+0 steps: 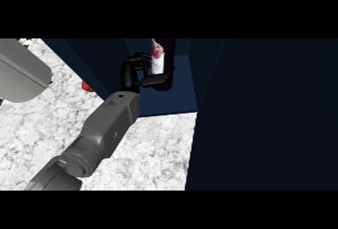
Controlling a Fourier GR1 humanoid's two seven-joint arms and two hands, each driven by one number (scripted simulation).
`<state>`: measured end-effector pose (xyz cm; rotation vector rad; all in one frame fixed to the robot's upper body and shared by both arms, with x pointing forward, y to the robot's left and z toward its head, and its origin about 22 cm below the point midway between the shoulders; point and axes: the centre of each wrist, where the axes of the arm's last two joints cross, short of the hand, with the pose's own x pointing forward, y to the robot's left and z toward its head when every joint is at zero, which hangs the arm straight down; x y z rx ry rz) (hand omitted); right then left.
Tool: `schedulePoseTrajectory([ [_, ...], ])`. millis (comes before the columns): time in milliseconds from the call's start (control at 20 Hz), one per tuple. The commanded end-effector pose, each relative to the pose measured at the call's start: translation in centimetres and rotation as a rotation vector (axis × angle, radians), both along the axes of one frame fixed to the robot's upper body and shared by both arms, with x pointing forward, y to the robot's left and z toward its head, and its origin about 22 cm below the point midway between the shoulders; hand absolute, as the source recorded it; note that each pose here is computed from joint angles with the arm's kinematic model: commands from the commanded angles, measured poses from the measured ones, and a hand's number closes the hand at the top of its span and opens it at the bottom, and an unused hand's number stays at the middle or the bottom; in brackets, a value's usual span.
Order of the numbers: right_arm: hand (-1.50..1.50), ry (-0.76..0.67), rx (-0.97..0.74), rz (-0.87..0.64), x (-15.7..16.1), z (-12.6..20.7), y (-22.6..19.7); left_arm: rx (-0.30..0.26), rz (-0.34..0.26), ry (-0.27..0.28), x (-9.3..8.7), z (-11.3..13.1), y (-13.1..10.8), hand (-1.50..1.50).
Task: Pick up the wine, place it into the cabinet and close the cabinet
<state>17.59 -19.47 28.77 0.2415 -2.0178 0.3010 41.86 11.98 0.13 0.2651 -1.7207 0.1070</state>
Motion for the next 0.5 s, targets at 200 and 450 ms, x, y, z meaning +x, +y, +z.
schedulePoseTrajectory([
  [200,-1.5,-0.004,0.005,0.033,0.1,0.1,0.1,-0.19,-0.013,0.068,-1.9,-3.2,0.8,1.5],
  [450,-1.5,-0.003,-0.011,0.078,-1.1,0.8,0.5,-0.222,-0.012,0.077,-2.6,-4.2,1.2,1.5],
])
